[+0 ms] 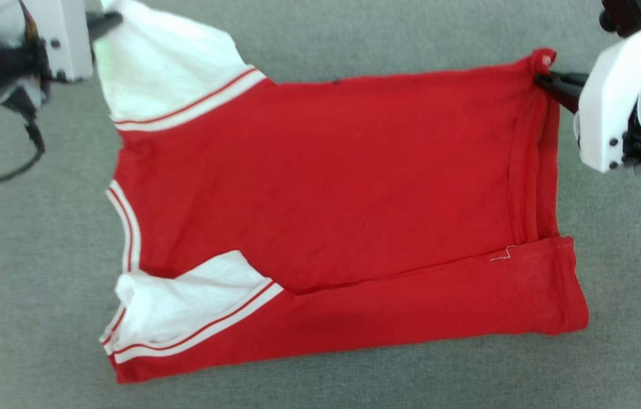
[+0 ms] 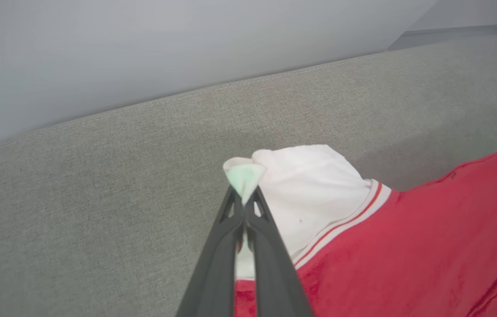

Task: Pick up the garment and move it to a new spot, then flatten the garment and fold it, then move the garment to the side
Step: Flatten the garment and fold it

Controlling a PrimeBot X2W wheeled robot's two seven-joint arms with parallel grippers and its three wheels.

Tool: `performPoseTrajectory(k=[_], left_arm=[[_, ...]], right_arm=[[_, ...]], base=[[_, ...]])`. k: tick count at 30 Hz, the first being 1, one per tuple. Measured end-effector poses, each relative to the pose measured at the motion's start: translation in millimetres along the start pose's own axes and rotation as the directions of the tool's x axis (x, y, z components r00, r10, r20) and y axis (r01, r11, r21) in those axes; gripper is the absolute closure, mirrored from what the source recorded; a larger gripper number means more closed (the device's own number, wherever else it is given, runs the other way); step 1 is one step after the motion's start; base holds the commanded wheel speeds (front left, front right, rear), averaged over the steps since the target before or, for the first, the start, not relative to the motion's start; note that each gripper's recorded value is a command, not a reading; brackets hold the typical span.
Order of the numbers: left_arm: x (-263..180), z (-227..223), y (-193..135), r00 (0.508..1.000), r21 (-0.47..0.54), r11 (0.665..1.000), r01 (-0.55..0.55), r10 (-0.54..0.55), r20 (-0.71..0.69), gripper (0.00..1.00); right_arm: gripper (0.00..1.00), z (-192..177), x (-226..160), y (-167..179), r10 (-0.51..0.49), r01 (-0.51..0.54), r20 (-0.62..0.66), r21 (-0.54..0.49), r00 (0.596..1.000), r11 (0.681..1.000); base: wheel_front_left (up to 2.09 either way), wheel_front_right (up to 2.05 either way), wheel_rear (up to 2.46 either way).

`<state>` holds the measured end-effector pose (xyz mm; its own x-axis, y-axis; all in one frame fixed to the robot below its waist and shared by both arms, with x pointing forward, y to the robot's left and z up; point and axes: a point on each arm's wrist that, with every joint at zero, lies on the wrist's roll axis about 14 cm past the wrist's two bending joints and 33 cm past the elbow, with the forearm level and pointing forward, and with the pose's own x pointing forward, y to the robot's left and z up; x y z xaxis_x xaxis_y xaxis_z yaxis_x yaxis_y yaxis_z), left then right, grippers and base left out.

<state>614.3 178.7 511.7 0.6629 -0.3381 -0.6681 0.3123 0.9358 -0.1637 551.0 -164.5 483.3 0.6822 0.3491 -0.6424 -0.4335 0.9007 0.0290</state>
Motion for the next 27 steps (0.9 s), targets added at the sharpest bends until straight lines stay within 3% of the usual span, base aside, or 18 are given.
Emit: performPoseTrajectory(k=[11,19,27], left_arm=[[-67,-28,-9,1.000,0.051,0.999,-0.006,0.006,0.002,1.00],[-104,-81,-29,0.998,0.060,0.998,-0.002,0.006,-0.069,1.00],[-110,-141,-52,0.983,0.006,0.999,0.035,-0.033,-0.178,1.00]], right_arm=[[1.00,-15,-34,12,0.014,-0.014,0.004,-0.016,1.000,1.000],[1.00,-44,-47,24,0.043,-0.042,-0.039,0.012,0.998,0.999],[1.00,-89,-51,33,0.076,-0.068,-0.152,0.057,0.985,0.996]], base=[[0.00,0.00,0.00],[0.00,0.00,0.00],[0.00,0.00,0.00]])
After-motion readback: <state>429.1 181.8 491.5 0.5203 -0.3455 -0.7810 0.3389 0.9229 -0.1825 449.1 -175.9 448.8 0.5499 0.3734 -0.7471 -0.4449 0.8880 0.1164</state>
